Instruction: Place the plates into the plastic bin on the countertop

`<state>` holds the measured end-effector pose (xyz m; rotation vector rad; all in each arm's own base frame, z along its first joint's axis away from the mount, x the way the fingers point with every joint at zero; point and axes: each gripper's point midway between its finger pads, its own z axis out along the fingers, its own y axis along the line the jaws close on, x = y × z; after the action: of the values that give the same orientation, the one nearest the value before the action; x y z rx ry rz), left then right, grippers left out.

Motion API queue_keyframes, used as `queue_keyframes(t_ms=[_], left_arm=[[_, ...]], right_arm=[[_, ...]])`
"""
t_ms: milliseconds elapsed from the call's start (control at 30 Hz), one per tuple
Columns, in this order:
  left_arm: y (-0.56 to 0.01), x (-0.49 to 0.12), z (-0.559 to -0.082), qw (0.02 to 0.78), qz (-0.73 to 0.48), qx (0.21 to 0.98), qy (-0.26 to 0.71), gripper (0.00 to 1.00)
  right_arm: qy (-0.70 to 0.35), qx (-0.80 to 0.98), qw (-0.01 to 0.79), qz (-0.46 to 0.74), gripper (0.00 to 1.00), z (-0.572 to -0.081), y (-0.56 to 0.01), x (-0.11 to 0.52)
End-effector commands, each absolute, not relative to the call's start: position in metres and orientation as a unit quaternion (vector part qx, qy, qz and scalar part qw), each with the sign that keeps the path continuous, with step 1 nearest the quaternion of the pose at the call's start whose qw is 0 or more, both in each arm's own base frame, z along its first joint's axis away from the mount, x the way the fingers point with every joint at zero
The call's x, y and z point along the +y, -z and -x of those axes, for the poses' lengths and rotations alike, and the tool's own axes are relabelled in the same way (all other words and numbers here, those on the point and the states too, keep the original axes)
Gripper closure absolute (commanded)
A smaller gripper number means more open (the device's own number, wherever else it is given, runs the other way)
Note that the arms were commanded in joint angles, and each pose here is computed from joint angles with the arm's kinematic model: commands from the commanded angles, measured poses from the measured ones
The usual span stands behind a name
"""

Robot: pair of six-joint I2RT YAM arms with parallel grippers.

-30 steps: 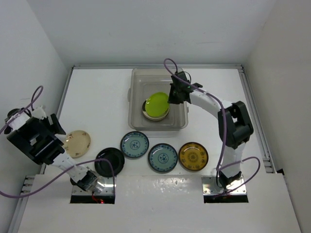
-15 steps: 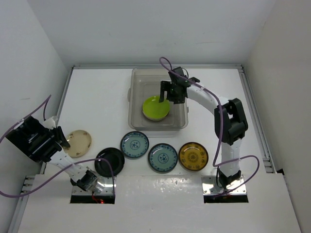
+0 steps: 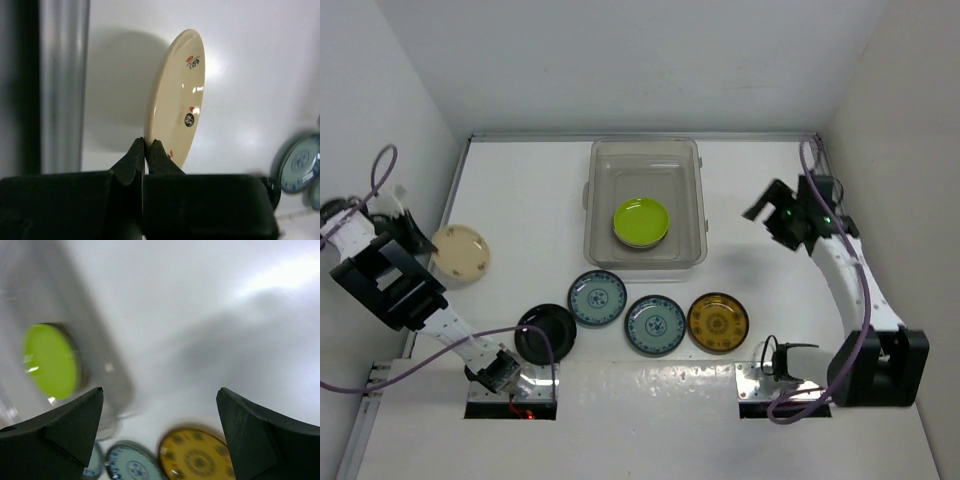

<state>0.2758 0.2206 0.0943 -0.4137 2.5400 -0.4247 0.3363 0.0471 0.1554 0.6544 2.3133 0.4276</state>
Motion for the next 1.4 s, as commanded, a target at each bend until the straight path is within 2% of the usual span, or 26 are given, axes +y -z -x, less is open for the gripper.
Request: queue_keyframes(t_ms=[0, 33, 133, 167, 233, 267, 367, 467, 667, 900, 1000, 1033, 1100, 1133, 1200, 1233, 1267, 1367], left_arm=[[-0.225, 0.179, -0.341, 0.410, 0.069, 0.896, 0.154, 1.00], [-0.265, 0.154, -0.364, 0.447, 0.021, 0.881, 0.154, 1.00], [-0.325, 0.102, -0.397, 0.494, -0.034, 0.850, 0.179, 1.00], [-0.334, 0.058, -0.408, 0.494, -0.076, 0.841, 0.208, 1.00], [-0.347, 0.013, -0.420, 0.501, -0.109, 0.825, 0.238, 1.00], [-0.333, -0.029, -0.430, 0.475, -0.140, 0.826, 0.268, 1.00], [-0.304, -0.105, -0.436, 0.420, -0.190, 0.832, 0.310, 1.00], [-0.268, -0.160, -0.443, 0.370, -0.226, 0.841, 0.323, 1.00], [-0.211, -0.225, -0.462, 0.315, -0.260, 0.851, 0.332, 1.00], [-0.157, -0.247, -0.473, 0.283, -0.272, 0.869, 0.301, 0.99], [-0.138, -0.238, -0.472, 0.273, -0.267, 0.886, 0.264, 0.83], [-0.137, -0.236, -0.473, 0.275, -0.271, 0.886, 0.257, 0.76], [-0.131, -0.230, -0.471, 0.271, -0.270, 0.892, 0.242, 0.67], [-0.133, -0.228, -0.470, 0.272, -0.274, 0.892, 0.236, 0.56], [-0.131, -0.230, -0.467, 0.270, -0.281, 0.892, 0.228, 0.49], [-0.136, -0.227, -0.466, 0.272, -0.286, 0.892, 0.222, 0.43], [-0.141, -0.226, -0.466, 0.278, -0.291, 0.889, 0.220, 0.38], [-0.148, -0.227, -0.465, 0.283, -0.303, 0.886, 0.208, 0.26]], right_arm=[[-0.121, 0.894, 0.249, -0.352, 0.07, -0.266, -0.099, 0.013], [-0.105, 0.900, 0.212, -0.367, 0.07, -0.235, -0.074, 0.009], [-0.099, 0.900, 0.201, -0.374, 0.08, -0.206, -0.056, 0.007], [-0.096, 0.904, 0.182, -0.374, 0.08, -0.193, -0.043, 0.010], [-0.122, 0.902, 0.164, -0.379, 0.11, -0.180, -0.032, 0.025], [-0.129, 0.904, 0.141, -0.381, 0.11, -0.166, -0.015, 0.033], [-0.134, 0.906, 0.125, -0.382, 0.13, -0.153, 0.002, 0.043], [-0.130, 0.910, 0.119, -0.374, 0.16, -0.147, 0.011, 0.049], [-0.112, 0.926, 0.109, -0.344, 0.20, -0.132, 0.030, 0.054], [-0.115, 0.922, 0.135, -0.344, 0.39, -0.134, 0.041, 0.053], [-0.109, 0.919, 0.147, -0.348, 0.56, -0.139, 0.040, 0.050], [-0.108, 0.919, 0.149, -0.350, 0.64, -0.140, 0.039, 0.049], [-0.100, 0.918, 0.155, -0.351, 0.71, -0.142, 0.039, 0.046], [-0.098, 0.917, 0.155, -0.353, 0.78, -0.142, 0.040, 0.045], [-0.093, 0.918, 0.159, -0.352, 0.86, -0.145, 0.037, 0.042], [-0.086, 0.919, 0.153, -0.353, 0.95, -0.143, 0.037, 0.040], [-0.082, 0.919, 0.153, -0.353, 1.00, -0.142, 0.035, 0.038], [-0.018, 0.915, 0.177, -0.363, 1.00, -0.147, 0.022, 0.011]])
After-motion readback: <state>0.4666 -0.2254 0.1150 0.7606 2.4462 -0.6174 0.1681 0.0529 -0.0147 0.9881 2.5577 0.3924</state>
